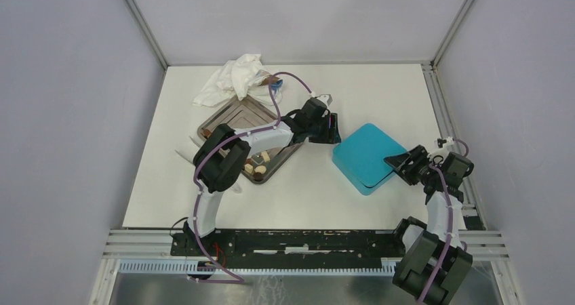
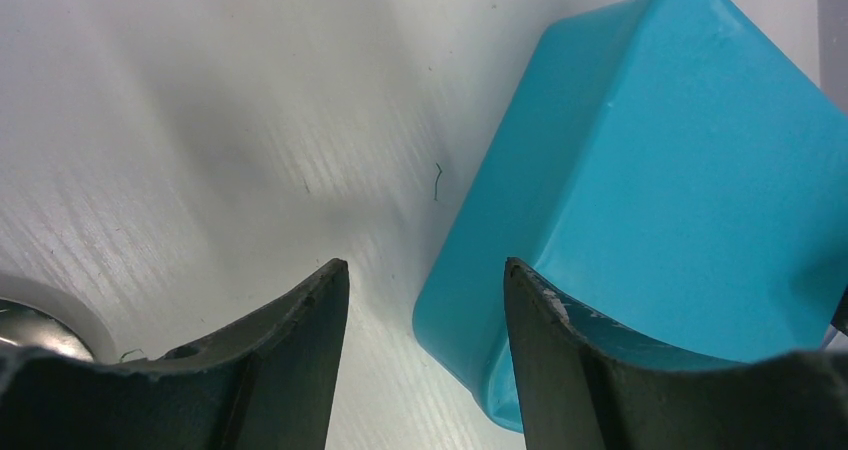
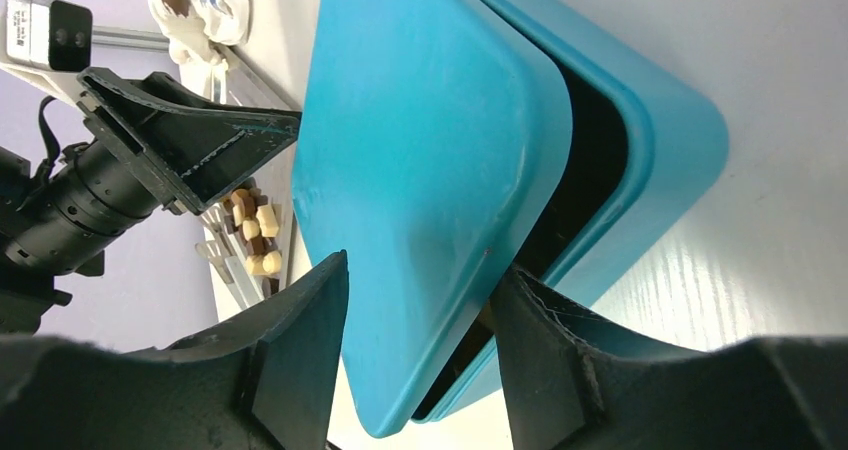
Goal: Pack the chocolate
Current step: Close the box lid on the packing box.
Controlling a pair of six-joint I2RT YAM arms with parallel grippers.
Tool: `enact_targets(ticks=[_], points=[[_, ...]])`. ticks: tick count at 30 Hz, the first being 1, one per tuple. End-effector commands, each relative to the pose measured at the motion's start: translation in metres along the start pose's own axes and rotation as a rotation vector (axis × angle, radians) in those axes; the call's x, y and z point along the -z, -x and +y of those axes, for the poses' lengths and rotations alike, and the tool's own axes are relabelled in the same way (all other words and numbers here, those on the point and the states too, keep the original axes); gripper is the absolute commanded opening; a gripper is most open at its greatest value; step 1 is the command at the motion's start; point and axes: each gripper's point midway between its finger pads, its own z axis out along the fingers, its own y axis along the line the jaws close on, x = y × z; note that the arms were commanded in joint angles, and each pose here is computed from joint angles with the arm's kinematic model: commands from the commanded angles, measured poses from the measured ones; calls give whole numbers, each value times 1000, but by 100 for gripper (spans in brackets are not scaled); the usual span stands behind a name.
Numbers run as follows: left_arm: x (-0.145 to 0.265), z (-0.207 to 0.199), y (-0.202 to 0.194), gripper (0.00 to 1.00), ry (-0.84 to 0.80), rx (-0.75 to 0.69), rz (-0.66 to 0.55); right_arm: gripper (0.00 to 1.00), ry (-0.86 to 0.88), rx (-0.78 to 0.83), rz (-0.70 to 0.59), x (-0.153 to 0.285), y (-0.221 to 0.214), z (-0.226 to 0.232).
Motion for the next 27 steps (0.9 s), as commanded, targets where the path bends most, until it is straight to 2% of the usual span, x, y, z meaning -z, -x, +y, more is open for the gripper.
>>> enact_targets(ticks=[1,10,18,22,27], points=[[-1,-17,5,64,-53,-23,5,59,-34,81,-26,6,16,-1],[-4,-20,2,65,-65,-28,22,60,-84,154,-32,22,31,-13],[-6,-19,-1,65,-73,-29,32,60,-145,300,7,40,44,-37],[-7,-19,-2,65,-77,-32,37,50,-192,395,1,44,56,-49],[-7,-21,-3,65,-89,-34,38,17,-243,434,-2,44,65,-62]])
